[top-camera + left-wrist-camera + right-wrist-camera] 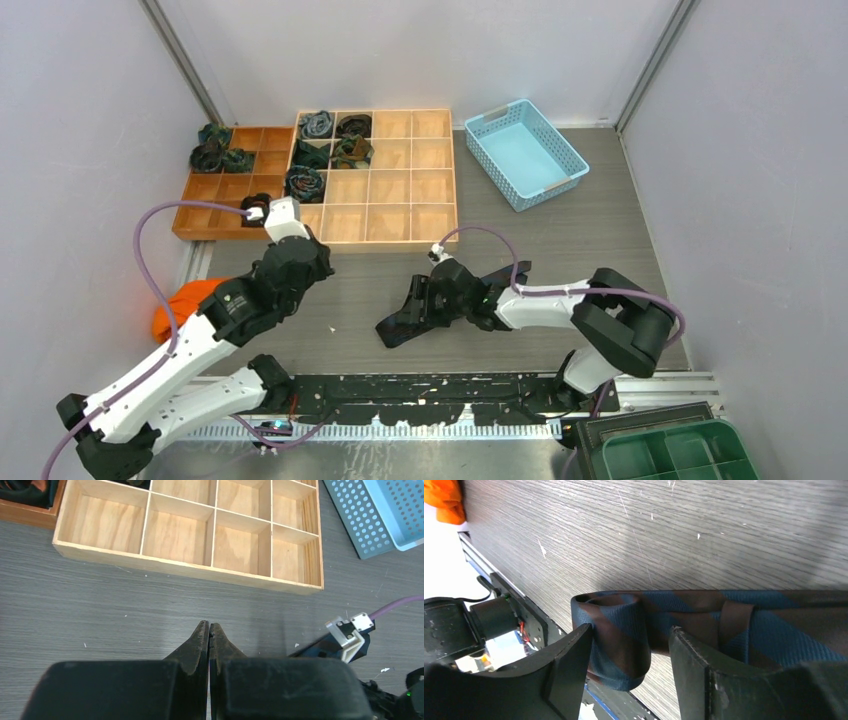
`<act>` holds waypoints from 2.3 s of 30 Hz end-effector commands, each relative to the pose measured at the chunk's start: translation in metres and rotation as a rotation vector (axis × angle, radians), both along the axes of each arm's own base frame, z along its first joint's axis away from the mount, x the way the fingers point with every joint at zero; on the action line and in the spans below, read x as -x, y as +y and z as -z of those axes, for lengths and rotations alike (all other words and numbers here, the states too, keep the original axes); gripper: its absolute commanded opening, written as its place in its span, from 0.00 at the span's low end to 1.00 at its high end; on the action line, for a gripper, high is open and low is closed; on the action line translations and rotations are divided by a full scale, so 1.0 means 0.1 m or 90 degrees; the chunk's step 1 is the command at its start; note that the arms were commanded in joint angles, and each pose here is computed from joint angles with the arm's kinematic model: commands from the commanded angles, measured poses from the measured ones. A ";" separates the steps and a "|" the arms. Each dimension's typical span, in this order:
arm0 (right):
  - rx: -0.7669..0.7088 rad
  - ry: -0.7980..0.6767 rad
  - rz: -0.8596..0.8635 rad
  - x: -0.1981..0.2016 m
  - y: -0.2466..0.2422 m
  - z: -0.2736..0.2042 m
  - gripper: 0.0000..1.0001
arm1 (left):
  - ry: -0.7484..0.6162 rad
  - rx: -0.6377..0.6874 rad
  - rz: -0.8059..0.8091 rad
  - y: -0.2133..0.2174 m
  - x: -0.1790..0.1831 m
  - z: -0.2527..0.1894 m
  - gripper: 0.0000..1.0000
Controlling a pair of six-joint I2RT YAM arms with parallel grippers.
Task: Roll the ties
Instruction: Roll the tie at the center of the board.
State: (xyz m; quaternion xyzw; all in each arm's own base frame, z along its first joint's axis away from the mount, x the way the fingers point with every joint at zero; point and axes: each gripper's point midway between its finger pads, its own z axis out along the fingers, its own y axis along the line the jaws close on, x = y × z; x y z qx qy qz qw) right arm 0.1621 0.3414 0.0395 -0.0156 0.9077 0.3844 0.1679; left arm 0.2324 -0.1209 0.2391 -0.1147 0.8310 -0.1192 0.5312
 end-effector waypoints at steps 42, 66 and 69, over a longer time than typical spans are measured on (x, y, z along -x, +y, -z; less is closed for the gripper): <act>0.510 -0.410 -0.066 0.14 -0.13 -0.92 0.64 | -0.039 0.095 -0.251 1.11 0.54 0.19 0.00; 0.688 -0.344 -0.099 0.14 -0.04 0.17 0.69 | -0.078 0.120 -0.223 1.24 0.69 0.00 0.00; 0.692 -0.333 -0.082 0.09 -0.10 0.21 0.65 | -0.079 0.119 -0.217 1.21 0.67 0.00 0.00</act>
